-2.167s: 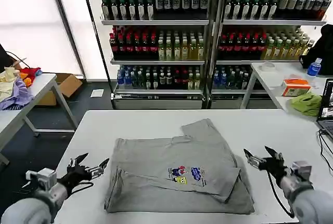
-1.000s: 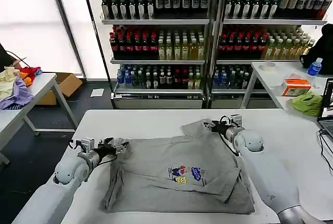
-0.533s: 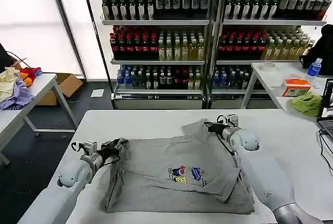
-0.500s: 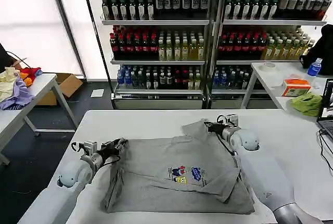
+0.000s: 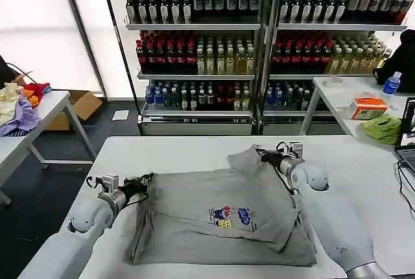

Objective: Fold and organize the clothes.

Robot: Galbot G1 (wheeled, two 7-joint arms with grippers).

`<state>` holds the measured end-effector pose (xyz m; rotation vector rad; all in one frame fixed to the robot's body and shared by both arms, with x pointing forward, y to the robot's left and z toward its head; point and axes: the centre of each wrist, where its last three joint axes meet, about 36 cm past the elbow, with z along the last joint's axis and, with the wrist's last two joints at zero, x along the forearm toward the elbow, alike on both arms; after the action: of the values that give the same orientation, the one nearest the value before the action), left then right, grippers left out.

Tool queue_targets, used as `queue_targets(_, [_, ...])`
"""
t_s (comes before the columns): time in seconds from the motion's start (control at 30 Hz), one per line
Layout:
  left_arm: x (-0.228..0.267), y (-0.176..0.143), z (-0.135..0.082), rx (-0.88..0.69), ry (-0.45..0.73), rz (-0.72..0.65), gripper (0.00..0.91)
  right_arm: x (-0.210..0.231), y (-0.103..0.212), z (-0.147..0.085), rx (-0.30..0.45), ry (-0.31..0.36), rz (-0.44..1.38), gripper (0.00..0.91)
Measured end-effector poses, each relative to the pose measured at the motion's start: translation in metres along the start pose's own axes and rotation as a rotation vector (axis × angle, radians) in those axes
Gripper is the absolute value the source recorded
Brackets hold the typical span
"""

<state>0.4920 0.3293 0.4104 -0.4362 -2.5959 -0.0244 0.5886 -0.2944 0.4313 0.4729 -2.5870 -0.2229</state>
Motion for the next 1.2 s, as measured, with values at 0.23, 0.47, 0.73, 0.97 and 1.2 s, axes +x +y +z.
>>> queue_targets(0.23, [0.030, -0.007, -0.015, -0.015, -0.077, -0.005, 0.020, 0.048, 0.005, 0.008, -0.024, -0.058, -0.017, 0.000])
queue_targets(0.47, [0.064, -0.021, -0.013, -0.023, -0.119, -0.007, 0.020, 0.112, 0.012, 0.032, -0.054, -0.102, -0.033, 0.000])
queue_targets(0.73, [0.108, -0.039, 0.002, -0.026, -0.129, -0.019, 0.020, 0.187, 0.021, 0.071, -0.109, -0.110, -0.012, 0.000])
queue_targets(0.97, [0.143, -0.059, 0.023, -0.019, -0.110, -0.016, 0.010, 0.244, 0.031, 0.099, -0.147, -0.091, 0.040, 0.111])
queue_targets(1.2, [0.155, -0.072, 0.037, -0.013, -0.079, 0.002, 0.010, 0.254, 0.037, 0.112, -0.109, -0.060, 0.102, 0.907])
